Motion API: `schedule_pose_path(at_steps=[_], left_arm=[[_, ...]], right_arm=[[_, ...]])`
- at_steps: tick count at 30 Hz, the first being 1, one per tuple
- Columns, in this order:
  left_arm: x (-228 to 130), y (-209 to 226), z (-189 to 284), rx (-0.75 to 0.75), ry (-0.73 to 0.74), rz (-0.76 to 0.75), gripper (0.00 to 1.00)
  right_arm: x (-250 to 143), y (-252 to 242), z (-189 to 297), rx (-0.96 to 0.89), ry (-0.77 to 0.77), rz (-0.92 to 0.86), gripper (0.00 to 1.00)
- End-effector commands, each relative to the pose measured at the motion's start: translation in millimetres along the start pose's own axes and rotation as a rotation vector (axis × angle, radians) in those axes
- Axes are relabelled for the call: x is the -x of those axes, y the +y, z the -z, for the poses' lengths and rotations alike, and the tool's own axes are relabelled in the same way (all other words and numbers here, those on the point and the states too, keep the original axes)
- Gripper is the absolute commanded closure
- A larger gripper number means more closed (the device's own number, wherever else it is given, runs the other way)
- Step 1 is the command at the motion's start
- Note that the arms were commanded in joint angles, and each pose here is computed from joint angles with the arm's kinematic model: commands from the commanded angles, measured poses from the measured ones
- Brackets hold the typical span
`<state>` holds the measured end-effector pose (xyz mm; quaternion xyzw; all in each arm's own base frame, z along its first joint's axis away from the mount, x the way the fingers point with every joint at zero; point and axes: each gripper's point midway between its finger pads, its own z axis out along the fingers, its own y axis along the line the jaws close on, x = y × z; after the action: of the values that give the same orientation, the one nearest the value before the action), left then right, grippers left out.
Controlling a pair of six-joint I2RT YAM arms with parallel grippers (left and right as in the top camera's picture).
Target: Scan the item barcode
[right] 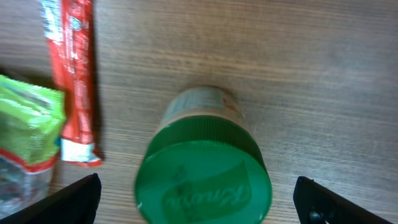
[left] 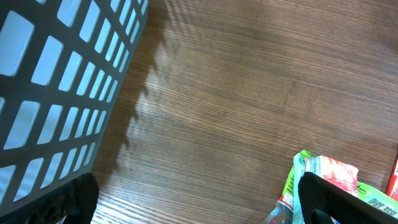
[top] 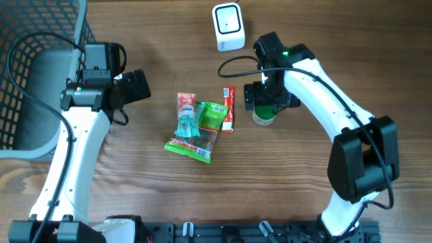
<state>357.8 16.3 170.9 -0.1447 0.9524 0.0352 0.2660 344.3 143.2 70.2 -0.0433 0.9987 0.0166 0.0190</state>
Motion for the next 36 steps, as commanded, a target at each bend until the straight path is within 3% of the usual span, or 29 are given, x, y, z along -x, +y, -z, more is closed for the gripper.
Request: schedule_pose_path(at_steps=[1,8,17,34,36], left_arm=[[4,2,3,0.005,-0.014,-0.002,0.0],[4,2,3,0.005,-0.014,-0.002,0.0],[4,2,3,0.005,-0.014,-0.002,0.0],[4,2,3,0.005,-0.014,-0.002,0.0],[4,2,3,0.005,-0.014,-0.002,0.0]], right_arm=[[-8,-5,-20,-0.012,0.027,-0.028,0.01],[-4,-4,-41,0.002,-0.016,-0.021,0.0],[-5,-4,-41,0.001,-0.011,-0.028,0.27],[-10,-6,-50,-0.001,-0.006,-0.024,0.27],[-10,-6,-51,-0.001,-0.005,-0.019,0.17]])
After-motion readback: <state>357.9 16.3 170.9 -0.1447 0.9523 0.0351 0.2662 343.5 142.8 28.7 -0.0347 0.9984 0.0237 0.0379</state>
